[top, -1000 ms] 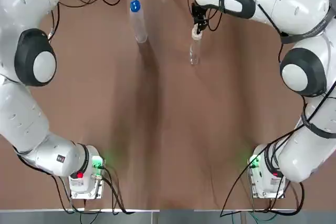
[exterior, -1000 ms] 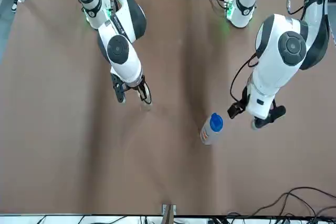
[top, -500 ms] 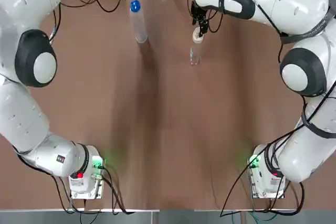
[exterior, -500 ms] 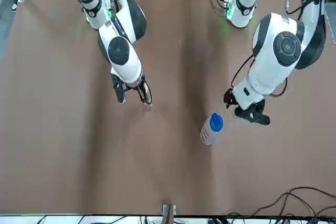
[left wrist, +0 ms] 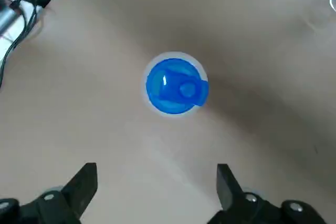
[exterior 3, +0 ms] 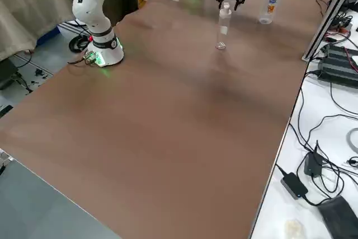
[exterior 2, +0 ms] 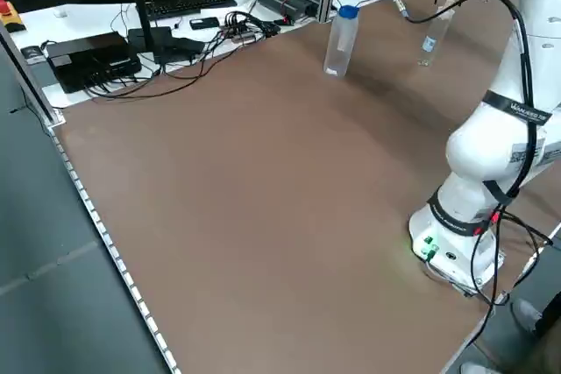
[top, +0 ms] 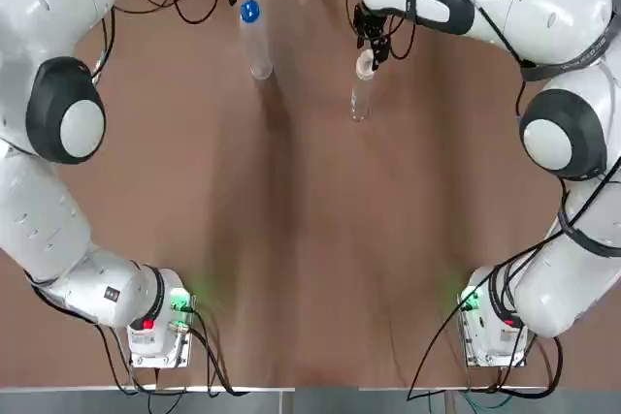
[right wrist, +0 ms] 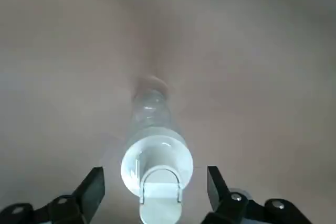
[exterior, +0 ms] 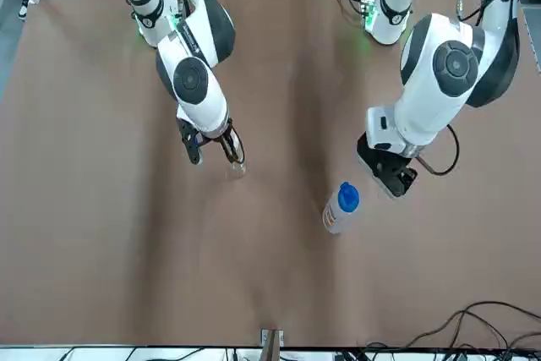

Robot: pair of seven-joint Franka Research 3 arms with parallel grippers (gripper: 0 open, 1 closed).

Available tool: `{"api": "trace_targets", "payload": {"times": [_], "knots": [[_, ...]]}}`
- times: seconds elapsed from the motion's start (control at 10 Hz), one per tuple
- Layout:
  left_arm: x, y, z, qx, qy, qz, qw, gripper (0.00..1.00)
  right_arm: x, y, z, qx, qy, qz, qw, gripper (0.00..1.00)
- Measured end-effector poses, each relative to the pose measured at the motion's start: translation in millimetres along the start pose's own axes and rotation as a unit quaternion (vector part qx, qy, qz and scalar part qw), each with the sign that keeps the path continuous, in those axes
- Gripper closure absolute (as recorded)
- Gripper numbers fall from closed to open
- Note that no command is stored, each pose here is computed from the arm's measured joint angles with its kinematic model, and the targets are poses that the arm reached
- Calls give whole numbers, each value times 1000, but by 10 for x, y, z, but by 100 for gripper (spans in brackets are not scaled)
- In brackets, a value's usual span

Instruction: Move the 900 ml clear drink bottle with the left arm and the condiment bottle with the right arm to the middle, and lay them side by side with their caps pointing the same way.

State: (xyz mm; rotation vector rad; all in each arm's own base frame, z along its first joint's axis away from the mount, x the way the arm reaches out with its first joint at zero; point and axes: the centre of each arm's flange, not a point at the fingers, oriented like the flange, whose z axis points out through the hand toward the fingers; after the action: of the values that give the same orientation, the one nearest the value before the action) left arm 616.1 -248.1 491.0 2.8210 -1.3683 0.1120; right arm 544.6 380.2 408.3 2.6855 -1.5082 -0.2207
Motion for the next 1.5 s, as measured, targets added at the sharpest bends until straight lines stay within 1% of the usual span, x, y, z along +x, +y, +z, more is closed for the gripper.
{"api": "trace_targets", "payload": {"times": [0.2,0.4,0.5,0.6,0.7,0.8,0.9,1.0,1.1,1.2,1.3,1.4,1.5], "knots": [[51,9,258,-21,-8,7,1000,0,14,54,-148,5,1,-50,999,13],[96,-52,403,-30,-9,6,999,0,35,107,-307,13,4,-119,993,13],[126,-44,411,-30,-7,7,999,0,33,141,-378,14,5,-166,986,13],[159,-34,386,-28,-3,9,1000,0,28,182,-437,11,6,-220,976,13],[184,-23,378,-27,-1,10,1000,0,21,221,-495,9,7,-279,960,11],[221,-3,417,-27,1,12,1000,0,9,248,-540,9,8,-337,941,4],[265,11,487,-27,1,15,1000,0,-15,262,-557,8,9,-386,923,2],[302,12,562,-29,0,16,999,0,-75,272,-552,6,12,-427,904,1],[341,-8,633,-28,2,15,999,0,-191,289,-526,1,16,-474,881,1],[388,-30,682,-26,7,15,1000,0,-286,308,-487,-5,18,-527,850,2],[435,-18,724,-25,9,14,1000,0,-337,320,-454,-11,19,-579,815,2],[464,0,743,-25,10,14,1000,0,-353,324,-442,-14,20,-621,783,2],[475,9,740,-25,10,14,1000,0,-377,326,-438,-18,24,-662,749,2]]}}
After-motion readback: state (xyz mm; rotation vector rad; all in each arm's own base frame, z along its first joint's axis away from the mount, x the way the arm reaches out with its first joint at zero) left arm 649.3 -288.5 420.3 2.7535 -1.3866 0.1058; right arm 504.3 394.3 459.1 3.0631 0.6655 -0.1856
